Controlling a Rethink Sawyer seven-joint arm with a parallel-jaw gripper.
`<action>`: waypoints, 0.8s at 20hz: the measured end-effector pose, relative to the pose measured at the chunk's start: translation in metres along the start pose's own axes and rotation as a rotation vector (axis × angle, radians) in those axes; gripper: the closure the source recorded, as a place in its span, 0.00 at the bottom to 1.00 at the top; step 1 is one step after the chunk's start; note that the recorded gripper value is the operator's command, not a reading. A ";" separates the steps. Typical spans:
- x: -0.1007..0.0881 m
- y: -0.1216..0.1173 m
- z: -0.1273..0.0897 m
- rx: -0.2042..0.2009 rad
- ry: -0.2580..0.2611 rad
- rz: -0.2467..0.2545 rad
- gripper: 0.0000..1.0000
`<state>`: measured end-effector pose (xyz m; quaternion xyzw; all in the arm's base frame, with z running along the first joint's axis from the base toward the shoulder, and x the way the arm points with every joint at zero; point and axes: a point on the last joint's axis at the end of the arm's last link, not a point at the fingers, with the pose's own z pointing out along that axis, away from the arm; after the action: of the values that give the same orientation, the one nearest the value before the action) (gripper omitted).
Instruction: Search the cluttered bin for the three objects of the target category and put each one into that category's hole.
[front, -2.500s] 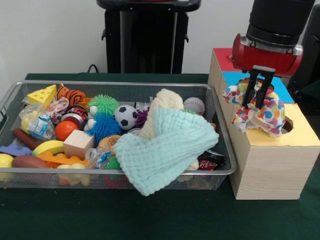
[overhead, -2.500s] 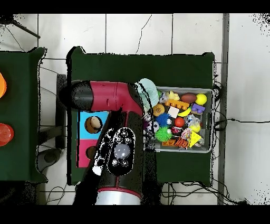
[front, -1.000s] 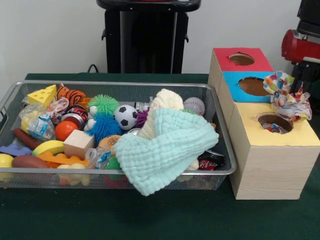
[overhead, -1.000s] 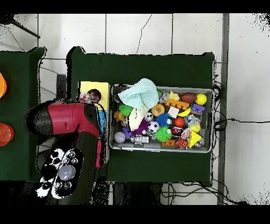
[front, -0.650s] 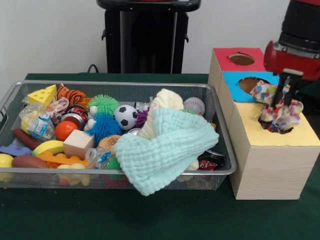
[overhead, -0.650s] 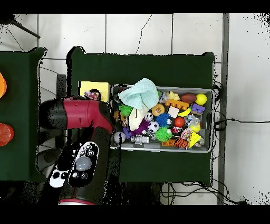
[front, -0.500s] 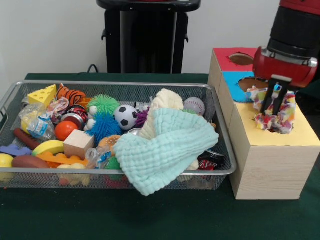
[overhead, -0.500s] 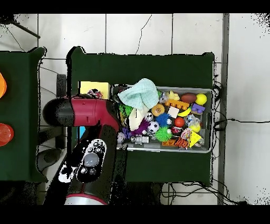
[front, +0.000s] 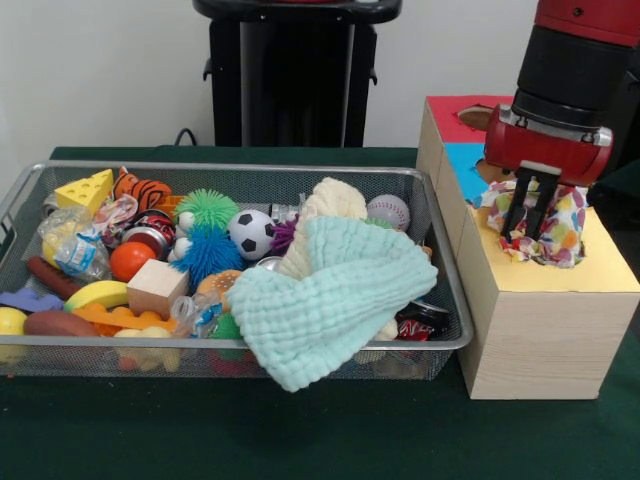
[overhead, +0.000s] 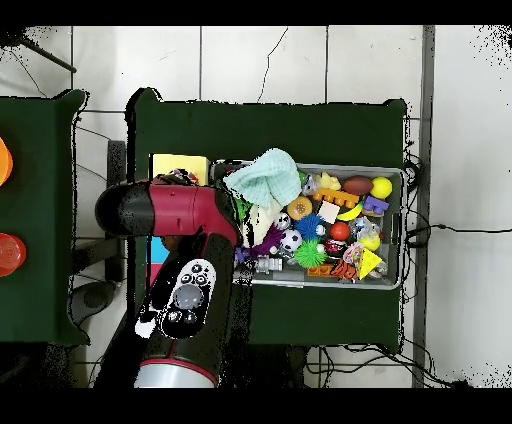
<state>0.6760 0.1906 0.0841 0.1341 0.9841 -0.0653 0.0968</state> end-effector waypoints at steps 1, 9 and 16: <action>0.000 0.000 0.000 -0.001 -0.002 0.000 1.00; 0.001 0.000 0.003 -0.004 -0.015 0.000 1.00; 0.002 0.002 0.004 0.004 -0.029 -0.007 1.00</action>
<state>0.6752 0.1920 0.0797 0.1299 0.9829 -0.0696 0.1105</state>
